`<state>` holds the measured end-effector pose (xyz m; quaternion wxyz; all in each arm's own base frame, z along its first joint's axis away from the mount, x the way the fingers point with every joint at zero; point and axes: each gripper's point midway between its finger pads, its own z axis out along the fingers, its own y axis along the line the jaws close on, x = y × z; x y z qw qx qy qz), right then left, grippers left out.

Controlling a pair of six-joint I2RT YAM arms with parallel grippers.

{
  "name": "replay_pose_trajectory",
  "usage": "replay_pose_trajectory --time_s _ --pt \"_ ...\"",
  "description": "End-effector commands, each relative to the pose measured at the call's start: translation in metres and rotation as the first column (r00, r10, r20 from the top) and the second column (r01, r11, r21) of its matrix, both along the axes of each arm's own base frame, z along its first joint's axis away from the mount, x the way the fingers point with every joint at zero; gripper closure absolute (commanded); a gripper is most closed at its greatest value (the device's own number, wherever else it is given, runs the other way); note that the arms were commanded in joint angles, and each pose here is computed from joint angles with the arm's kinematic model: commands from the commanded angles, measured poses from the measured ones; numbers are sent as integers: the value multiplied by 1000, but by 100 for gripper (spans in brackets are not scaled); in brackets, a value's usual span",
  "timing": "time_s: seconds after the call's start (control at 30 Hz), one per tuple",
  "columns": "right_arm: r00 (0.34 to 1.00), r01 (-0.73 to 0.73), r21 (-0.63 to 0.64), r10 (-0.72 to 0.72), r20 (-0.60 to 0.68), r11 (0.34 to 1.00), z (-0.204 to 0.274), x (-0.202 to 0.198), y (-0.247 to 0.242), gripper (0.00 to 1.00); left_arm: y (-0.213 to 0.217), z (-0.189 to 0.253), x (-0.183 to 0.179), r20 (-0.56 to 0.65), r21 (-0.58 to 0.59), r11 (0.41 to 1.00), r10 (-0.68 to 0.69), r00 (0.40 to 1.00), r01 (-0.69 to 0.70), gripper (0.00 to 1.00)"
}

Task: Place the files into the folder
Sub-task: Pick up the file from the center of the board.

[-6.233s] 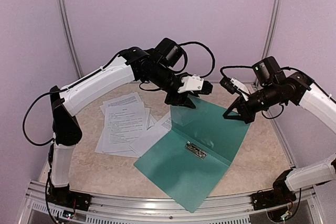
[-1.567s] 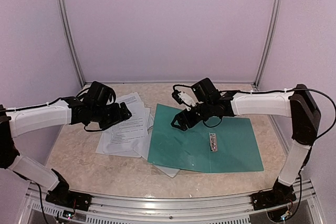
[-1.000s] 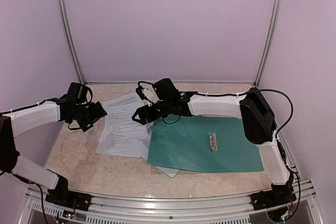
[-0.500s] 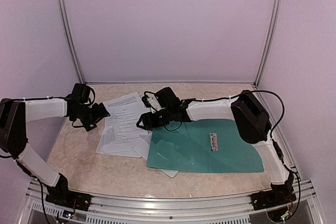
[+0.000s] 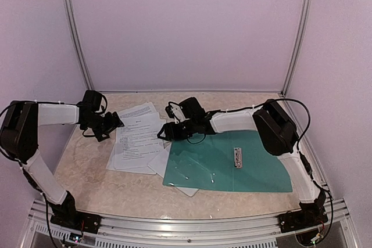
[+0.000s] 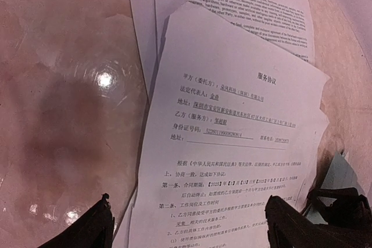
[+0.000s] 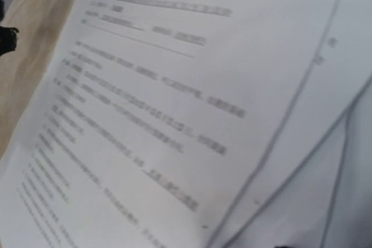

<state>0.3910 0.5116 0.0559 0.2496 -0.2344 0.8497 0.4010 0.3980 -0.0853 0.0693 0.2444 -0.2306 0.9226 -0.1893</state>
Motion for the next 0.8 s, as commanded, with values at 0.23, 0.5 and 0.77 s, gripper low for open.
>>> replay_pose_trajectory --time_s 0.23,0.5,0.77 --pt "994 -10 30 13 -104 1000 -34 -2 2 39 -4 -12 6 -12 -23 998 -59 998 59 16" --pt "994 -6 17 8 -108 1000 -38 -1 1 42 -4 -32 -1 -50 -53 996 -77 996 74 22" --pt "994 3 -13 -5 -105 1000 -40 -1 -3 43 3 -36 0 -53 -23 996 -84 995 83 23"
